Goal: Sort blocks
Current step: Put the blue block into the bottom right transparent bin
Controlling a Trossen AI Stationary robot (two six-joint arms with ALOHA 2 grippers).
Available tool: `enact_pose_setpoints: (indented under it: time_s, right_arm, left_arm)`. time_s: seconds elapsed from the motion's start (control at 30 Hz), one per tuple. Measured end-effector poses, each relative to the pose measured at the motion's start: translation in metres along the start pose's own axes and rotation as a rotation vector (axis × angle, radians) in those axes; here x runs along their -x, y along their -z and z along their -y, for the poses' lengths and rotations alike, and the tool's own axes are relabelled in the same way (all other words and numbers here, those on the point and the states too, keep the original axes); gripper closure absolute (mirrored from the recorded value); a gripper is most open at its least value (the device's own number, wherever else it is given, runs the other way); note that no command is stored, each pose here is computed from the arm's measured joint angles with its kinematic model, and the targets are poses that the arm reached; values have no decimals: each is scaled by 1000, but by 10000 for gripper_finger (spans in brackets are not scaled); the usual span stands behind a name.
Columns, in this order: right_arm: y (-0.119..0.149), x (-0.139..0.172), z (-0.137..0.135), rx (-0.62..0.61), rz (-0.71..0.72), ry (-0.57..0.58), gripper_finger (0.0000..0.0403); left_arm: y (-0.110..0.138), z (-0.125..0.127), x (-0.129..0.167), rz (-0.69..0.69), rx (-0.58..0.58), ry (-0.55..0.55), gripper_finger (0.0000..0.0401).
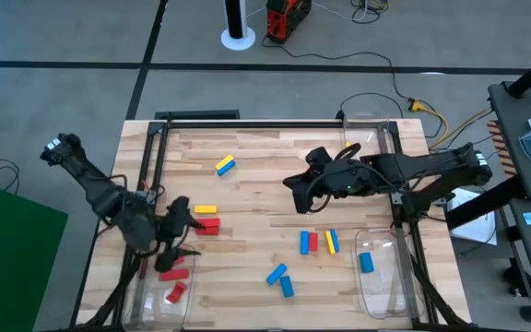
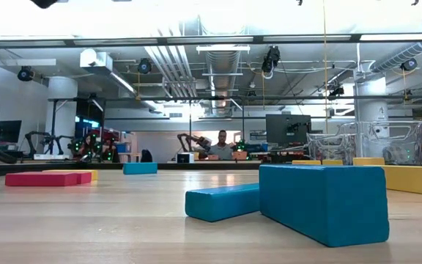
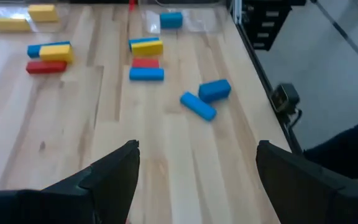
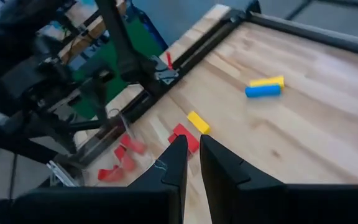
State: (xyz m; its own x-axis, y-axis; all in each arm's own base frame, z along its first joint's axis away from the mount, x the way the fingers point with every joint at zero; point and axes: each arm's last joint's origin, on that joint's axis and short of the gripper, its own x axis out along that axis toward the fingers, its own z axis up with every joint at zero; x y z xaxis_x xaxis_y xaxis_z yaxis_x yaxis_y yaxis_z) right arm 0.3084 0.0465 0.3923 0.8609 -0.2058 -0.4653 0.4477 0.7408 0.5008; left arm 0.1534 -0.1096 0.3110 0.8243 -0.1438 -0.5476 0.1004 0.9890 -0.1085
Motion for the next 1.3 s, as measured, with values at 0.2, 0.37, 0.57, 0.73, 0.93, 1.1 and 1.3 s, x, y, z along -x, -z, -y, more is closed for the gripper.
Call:
enact_pose_setpoints:
  time_s: [0.2, 0.37, 0.57, 0.73, 0.93, 1.1, 1.3]
  right_arm:
    - [-11, -8, -12, 141, -27, 31, 369]
    - [-17, -8, -9, 234, -150, 151, 369]
    - [-17, -6, -5, 460, -302, 244, 369]
    - [-9, -11, 0, 576, -411, 288, 369]
    - [13, -26, 4, 610, -586, 156, 354]
    - [38, -37, 13, 666, -683, 156, 293]
    - [63, -53, 31, 666, -747, 205, 192]
  left_arm:
    - [-18, -20, -14, 73, 84, -23, 107]
    - [-32, -34, -21, 159, 182, -9, 107]
    - [-37, -47, -27, 192, 304, -71, 107]
    - [-37, -52, -34, 220, 317, -227, 107]
    - [-36, -53, -39, 233, 341, -302, 107]
    - [-36, -54, -41, 243, 381, -317, 107]
    - [-36, -55, -40, 258, 402, -346, 107]
